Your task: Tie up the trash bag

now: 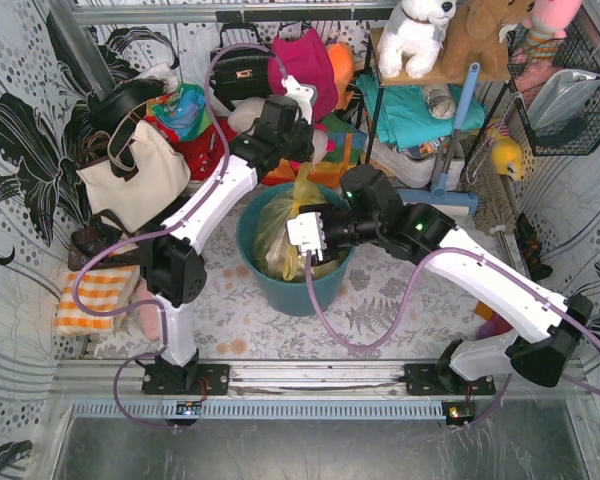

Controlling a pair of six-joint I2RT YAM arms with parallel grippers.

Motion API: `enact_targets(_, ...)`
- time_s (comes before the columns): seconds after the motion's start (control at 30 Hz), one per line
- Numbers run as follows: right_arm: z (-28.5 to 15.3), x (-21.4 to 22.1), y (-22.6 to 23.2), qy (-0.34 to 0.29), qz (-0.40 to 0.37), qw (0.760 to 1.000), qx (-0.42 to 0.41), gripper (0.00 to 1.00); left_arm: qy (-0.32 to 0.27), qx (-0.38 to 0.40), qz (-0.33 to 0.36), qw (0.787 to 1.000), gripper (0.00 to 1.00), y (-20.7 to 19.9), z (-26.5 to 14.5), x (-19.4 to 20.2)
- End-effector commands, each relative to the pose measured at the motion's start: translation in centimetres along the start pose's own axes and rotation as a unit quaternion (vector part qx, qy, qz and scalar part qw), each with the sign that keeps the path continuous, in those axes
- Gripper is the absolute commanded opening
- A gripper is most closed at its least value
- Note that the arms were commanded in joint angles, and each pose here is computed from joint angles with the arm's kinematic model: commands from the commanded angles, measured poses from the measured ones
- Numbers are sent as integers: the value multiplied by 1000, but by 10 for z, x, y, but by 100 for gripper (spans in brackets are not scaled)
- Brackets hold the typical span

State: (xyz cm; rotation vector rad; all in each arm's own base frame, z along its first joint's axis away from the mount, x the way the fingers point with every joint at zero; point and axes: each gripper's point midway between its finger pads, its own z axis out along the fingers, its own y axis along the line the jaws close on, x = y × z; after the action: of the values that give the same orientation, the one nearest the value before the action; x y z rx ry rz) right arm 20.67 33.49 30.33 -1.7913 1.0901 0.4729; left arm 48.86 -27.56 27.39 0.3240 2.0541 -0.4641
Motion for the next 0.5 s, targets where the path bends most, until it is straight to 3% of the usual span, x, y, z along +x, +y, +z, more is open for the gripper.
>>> enact_targets(0.0, 10, -1, 7, -21, -61, 997, -48, 57, -12, 8, -4, 1000, 0, 5, 4, -16)
enact_targets(0.47, 46, 18, 3, -30, -99, 990, -96, 57, 26, 33, -30, 999, 0, 9, 24, 5)
